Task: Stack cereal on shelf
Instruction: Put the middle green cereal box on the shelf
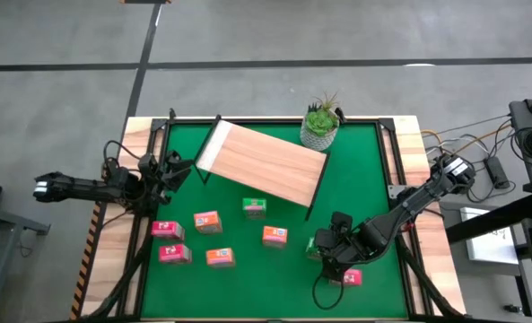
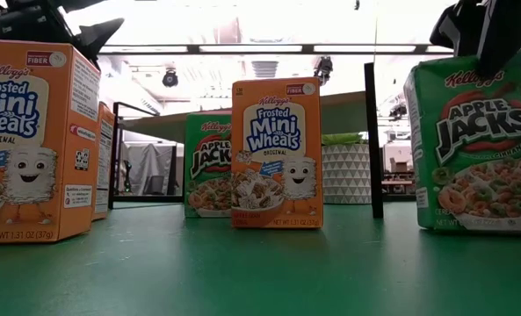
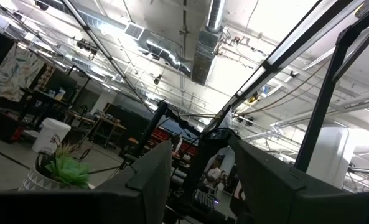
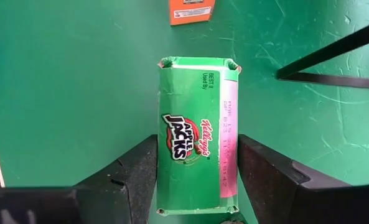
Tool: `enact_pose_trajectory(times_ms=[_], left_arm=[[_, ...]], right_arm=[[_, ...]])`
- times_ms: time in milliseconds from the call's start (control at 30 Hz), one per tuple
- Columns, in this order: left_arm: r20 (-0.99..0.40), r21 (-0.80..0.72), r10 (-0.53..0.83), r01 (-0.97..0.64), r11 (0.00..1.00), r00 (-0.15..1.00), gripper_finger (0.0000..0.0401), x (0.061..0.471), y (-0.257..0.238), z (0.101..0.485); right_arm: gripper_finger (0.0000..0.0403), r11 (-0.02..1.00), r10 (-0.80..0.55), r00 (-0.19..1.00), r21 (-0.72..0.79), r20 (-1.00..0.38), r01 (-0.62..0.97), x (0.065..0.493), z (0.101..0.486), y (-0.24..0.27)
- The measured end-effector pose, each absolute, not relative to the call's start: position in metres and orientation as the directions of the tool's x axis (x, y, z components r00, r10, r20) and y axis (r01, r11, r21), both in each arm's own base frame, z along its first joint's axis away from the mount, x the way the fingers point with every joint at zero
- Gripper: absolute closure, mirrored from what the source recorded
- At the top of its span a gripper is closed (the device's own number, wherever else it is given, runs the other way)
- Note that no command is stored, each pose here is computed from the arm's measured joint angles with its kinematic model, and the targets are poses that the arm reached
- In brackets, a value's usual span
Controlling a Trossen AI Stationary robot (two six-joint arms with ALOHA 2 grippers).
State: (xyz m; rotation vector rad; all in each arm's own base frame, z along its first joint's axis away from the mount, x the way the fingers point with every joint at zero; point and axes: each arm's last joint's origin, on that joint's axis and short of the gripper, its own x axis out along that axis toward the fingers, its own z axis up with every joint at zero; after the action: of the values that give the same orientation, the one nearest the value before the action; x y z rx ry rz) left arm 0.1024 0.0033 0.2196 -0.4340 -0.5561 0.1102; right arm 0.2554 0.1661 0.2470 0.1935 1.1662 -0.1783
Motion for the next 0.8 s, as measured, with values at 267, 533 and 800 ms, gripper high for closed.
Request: enact_pose_trajectory(times_ms=[267, 533, 800], left_arm=[[0.487, -0.427, 0.216, 0.015, 0.904, 0.846, 0.0239, 0.102, 0.003, 0.22], [0.492, -0.428, 0.216, 0.017, 0.904, 0.844, 0.0239, 0.102, 0.003, 0.22], [0.494, -0.428, 0.217, 0.018, 0.904, 0.842, 0.0239, 0.102, 0.003, 0.22]], right_arm=[[0.0218, 0.97, -0.033, 0.381, 0.062, -0.924, 0.236, 0.255, 0.247, 0.166], [0.022, 0.973, 0.023, 0.427, 0.118, -0.904, 0.199, 0.26, 0.268, 0.17], [0.0221, 0.981, 0.054, 0.548, 0.146, -0.835, 0.126, 0.272, 0.311, 0.173]])
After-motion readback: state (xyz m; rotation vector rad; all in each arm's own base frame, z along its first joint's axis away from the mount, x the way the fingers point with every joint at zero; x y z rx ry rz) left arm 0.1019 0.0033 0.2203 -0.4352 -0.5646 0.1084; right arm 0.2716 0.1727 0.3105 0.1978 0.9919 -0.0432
